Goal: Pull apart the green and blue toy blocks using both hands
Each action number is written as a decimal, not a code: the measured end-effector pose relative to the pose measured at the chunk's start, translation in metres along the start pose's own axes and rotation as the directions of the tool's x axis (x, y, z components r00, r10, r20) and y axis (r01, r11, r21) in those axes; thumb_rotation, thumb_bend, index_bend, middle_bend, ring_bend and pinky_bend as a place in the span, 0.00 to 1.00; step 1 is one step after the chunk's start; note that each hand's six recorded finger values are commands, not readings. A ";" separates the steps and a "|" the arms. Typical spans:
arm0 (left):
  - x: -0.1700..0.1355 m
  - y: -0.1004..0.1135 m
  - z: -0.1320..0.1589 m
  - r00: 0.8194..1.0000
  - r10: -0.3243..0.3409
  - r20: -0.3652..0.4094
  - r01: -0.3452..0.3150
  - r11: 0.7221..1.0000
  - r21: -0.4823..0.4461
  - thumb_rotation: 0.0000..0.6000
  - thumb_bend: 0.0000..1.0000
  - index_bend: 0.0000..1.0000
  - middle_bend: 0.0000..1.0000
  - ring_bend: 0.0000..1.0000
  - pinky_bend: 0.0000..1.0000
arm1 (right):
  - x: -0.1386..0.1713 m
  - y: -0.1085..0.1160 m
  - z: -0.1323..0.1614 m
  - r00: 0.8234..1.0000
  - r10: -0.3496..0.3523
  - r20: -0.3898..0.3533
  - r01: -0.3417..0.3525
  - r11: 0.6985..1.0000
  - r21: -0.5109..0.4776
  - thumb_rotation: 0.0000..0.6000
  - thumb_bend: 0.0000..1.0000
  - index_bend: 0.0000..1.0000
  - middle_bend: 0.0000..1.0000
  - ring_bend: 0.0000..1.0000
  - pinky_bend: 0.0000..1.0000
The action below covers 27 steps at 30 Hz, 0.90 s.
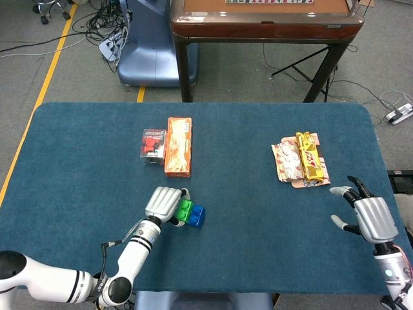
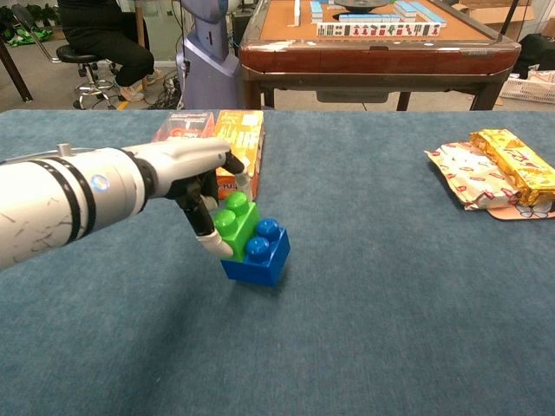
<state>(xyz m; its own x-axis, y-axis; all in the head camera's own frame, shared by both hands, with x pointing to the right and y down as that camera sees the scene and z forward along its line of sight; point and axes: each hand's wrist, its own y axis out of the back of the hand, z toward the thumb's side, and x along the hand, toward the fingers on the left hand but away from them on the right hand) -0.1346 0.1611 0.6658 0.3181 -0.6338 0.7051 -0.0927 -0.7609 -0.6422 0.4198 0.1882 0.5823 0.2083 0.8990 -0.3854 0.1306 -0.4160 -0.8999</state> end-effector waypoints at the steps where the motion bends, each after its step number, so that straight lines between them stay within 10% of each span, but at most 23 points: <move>1: -0.001 0.001 -0.003 1.000 0.002 -0.012 -0.002 1.000 -0.025 1.00 0.17 0.67 1.00 1.00 1.00 | -0.003 0.001 0.005 1.000 -0.003 -0.012 0.002 1.000 -0.012 1.00 0.16 0.34 0.47 0.51 0.60; 12: -0.013 0.022 -0.033 0.984 0.076 -0.160 -0.121 0.948 -0.294 1.00 0.18 0.70 1.00 1.00 1.00 | -0.047 0.013 0.061 0.991 0.034 -0.131 -0.053 0.988 -0.144 1.00 0.00 0.34 0.92 0.97 0.95; 27: -0.026 0.038 -0.035 0.963 0.113 -0.244 -0.219 0.855 -0.470 1.00 0.18 0.72 1.00 1.00 1.00 | -0.113 0.012 0.146 0.943 0.226 -0.244 -0.289 0.919 -0.269 1.00 0.00 0.22 1.00 1.00 1.00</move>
<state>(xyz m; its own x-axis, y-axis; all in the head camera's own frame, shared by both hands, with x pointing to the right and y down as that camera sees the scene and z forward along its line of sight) -0.1798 0.1435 0.6341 0.0654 -0.7302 0.6801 -0.5926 -0.5768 -0.5623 0.2562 0.1017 0.5850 0.4626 0.7205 -0.5166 0.3201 -0.6791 -0.6606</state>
